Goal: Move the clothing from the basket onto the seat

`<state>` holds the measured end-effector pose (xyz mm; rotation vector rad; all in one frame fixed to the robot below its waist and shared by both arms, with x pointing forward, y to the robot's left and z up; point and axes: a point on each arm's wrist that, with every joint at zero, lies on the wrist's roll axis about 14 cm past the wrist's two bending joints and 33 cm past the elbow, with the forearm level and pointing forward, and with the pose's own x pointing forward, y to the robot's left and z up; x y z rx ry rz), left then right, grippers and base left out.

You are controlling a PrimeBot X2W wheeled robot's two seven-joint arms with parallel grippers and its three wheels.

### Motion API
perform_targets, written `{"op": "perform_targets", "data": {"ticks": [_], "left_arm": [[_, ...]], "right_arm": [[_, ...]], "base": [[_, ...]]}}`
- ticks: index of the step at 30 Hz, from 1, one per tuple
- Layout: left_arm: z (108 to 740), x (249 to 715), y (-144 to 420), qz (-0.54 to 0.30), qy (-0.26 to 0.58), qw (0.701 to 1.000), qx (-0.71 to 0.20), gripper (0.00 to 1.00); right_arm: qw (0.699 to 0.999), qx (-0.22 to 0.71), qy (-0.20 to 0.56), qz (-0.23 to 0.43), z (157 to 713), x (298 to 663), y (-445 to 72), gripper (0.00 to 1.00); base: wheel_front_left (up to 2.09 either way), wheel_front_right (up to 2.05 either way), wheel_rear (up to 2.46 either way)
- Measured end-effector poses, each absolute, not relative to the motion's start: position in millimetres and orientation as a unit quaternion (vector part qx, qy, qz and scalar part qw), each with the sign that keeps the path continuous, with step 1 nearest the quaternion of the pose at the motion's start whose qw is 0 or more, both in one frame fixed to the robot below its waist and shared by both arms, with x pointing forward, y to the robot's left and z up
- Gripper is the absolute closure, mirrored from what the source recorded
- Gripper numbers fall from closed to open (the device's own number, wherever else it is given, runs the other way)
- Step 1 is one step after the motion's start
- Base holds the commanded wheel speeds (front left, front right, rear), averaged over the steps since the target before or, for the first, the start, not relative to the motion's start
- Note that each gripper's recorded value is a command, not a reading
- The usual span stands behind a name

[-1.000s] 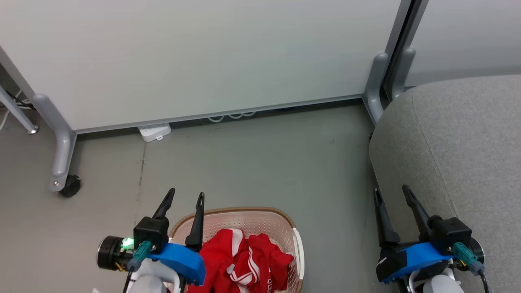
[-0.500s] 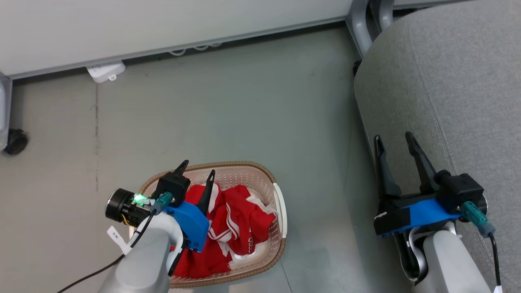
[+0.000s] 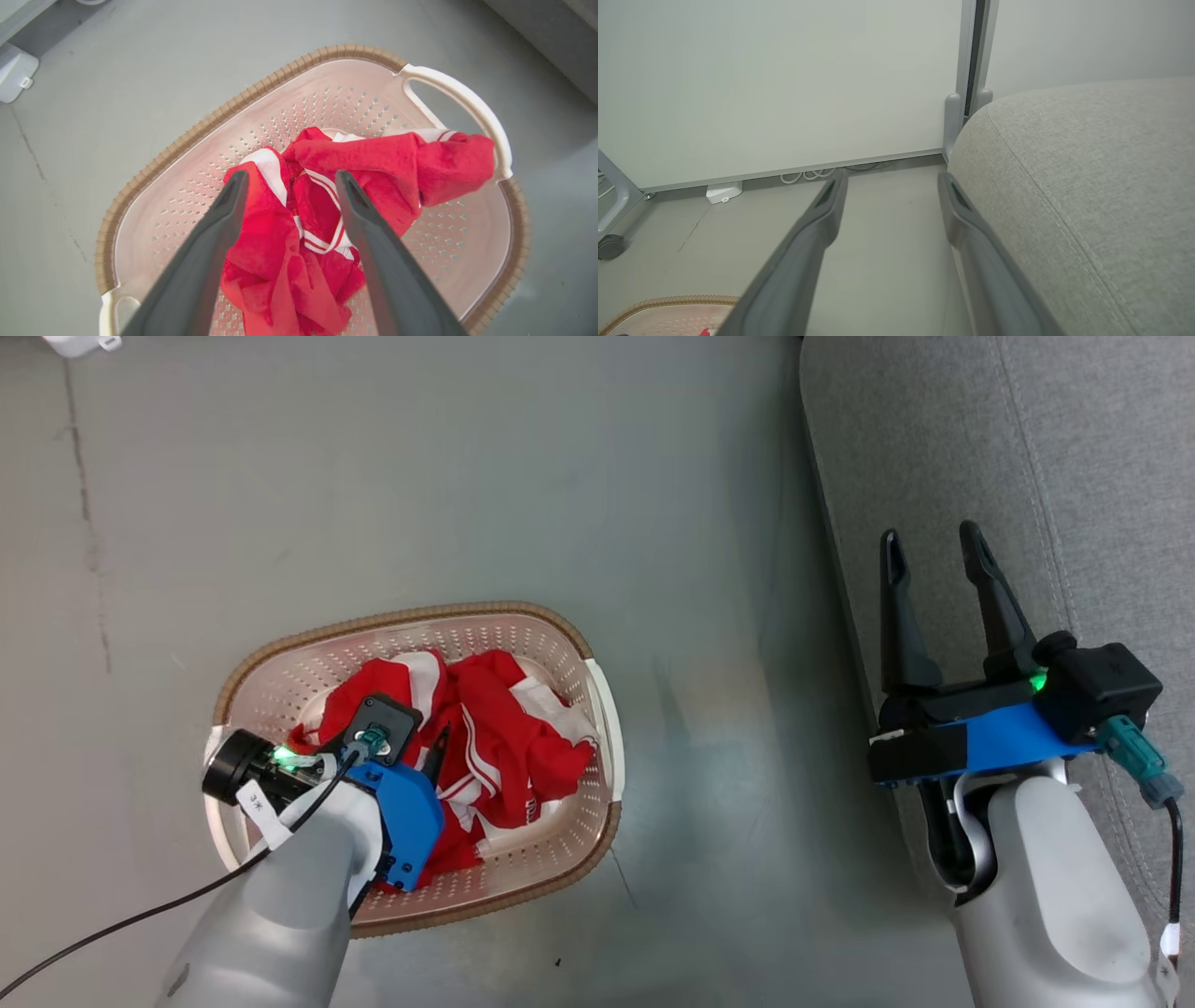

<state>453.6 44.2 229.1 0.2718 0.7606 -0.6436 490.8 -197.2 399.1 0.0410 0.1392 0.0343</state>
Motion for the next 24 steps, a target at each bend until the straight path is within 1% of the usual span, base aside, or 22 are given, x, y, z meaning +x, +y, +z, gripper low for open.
{"op": "perform_targets", "data": {"ticks": [9,15,24], "left_arm": [[172,434,52,-0.323,0.449,0.819,0.154,0.00],[141,423,66,-0.316,0.498,0.789,0.173,0.00],[112,414,75,-0.302,0.537,0.765,0.186,0.00]], "right_arm": [[0.996,0.017,0.092,0.008,368,503,-206,0.00],[0.994,0.016,0.107,0.009,347,510,-206,0.00],[0.992,0.016,0.126,0.015,321,516,-202,0.00]], "base": [[0.00,0.00,0.00],[0.00,0.00,0.00],[0.00,0.00,0.00]]}}
